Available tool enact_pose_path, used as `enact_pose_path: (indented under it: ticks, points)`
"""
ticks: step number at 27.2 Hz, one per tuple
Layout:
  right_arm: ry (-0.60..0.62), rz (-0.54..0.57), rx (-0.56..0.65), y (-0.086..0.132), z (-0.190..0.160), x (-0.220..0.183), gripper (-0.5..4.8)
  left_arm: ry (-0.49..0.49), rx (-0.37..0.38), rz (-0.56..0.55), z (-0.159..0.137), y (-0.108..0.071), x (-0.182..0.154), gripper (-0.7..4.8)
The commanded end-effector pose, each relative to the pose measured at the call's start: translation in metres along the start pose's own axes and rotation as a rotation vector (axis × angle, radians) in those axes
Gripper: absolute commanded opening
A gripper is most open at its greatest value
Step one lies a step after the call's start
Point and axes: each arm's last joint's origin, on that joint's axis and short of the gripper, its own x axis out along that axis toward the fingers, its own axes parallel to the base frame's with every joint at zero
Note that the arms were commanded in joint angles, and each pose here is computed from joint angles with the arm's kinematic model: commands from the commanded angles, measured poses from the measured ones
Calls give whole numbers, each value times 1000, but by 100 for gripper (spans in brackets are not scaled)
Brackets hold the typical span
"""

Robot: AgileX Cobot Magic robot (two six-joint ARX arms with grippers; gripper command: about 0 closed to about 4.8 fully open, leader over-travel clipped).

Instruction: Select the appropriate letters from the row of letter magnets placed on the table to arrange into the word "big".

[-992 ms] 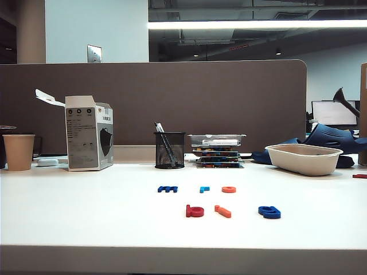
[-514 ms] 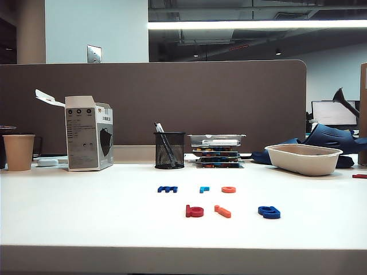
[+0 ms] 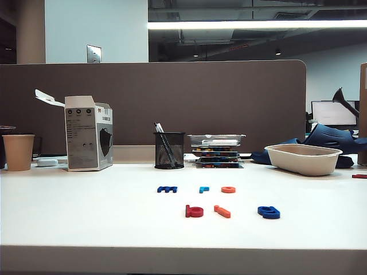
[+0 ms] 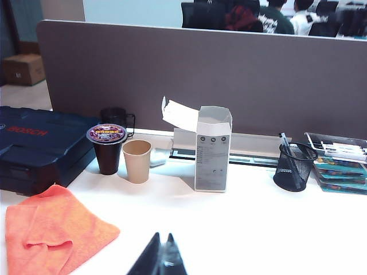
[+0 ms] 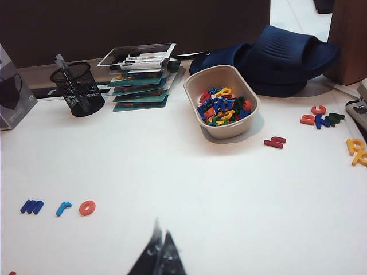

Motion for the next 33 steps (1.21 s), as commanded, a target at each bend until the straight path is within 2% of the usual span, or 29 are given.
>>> enact_pose_path:
  ticks: [1,6,9,12,15,19,27,33]
  points:
    - [-59,14,-24,-1,-3,3,-4,-12,-3,-6,-17,0,-3,-5]
    - [-97,15,-39,-5,-21,7,-3,-41,-6,-6,-40,1,-5,-5]
    - [-111,17,-36,-8,-33,10,-4,-20,-24,-7,-47,0,2,-5]
    - [-172,12,0,-14,-57,18,-4,-86,-31,-8,-63,-1,24,-5]
    - [-207,4,-11,-17,-66,23,-3,-138,-34,-9,-75,-1,37,-5]
    - [-229,-78,-28,-23,-78,29,-3,-177,-38,-11,-97,-2,54,-5]
    - [-263,-158,-74,-32,-98,40,-3,-124,-98,-14,-143,-3,74,-5]
    - [-241,-182,-115,-35,-105,43,-3,-153,-91,-60,-162,-4,80,-5]
